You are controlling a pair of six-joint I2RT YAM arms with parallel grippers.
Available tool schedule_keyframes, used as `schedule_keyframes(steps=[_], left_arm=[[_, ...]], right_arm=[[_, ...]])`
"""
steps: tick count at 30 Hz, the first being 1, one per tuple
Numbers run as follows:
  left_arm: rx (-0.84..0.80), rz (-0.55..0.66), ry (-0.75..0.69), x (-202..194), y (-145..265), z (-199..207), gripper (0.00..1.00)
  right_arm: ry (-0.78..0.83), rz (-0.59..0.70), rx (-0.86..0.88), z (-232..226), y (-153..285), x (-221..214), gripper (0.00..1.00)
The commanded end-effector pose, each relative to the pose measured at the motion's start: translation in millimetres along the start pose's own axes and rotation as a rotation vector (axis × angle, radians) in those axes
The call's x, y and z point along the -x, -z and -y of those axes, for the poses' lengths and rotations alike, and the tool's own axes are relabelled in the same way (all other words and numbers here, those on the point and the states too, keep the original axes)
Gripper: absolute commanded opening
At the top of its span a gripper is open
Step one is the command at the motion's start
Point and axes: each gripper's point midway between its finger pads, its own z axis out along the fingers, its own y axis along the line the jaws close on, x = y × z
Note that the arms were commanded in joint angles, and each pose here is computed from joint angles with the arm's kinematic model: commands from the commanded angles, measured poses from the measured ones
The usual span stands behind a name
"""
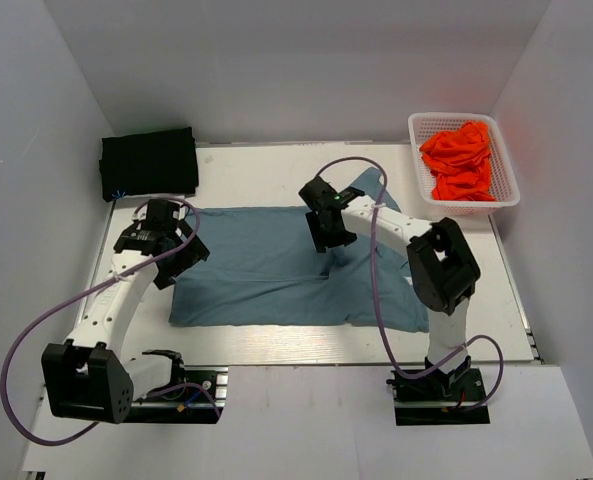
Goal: Fold and stack the t-shirts
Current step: Fold the flattened tshirt in 1/3 of the way
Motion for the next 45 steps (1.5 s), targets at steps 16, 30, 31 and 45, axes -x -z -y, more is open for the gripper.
schedule_keyframes(steps=[16,30,31,45], left_arm=[[0.016,0.023,-0.013,3.1,2.1,-6.0,1.0],[-0.024,0.012,-0.001,6.8,-4.9,8.0,1.0],[-0.024,0.012,-0.001,6.9,-4.9,8.0,1.0],[-0.055,-0.009,-0.001,10.2,-10.6,21.0,1.0]], right_arm=[[-0.127,0.05,-0.137,14.5,-5.7,14.8,0.14],[-0.25,0.182,-0.097,11.4,9.9,49.6,0.0],[-0.26,0.196,-0.093,11.5,10.9,53.2,0.0],[-0.301,0.132,-0.064,0.9,-8.7,56.0,0.16]])
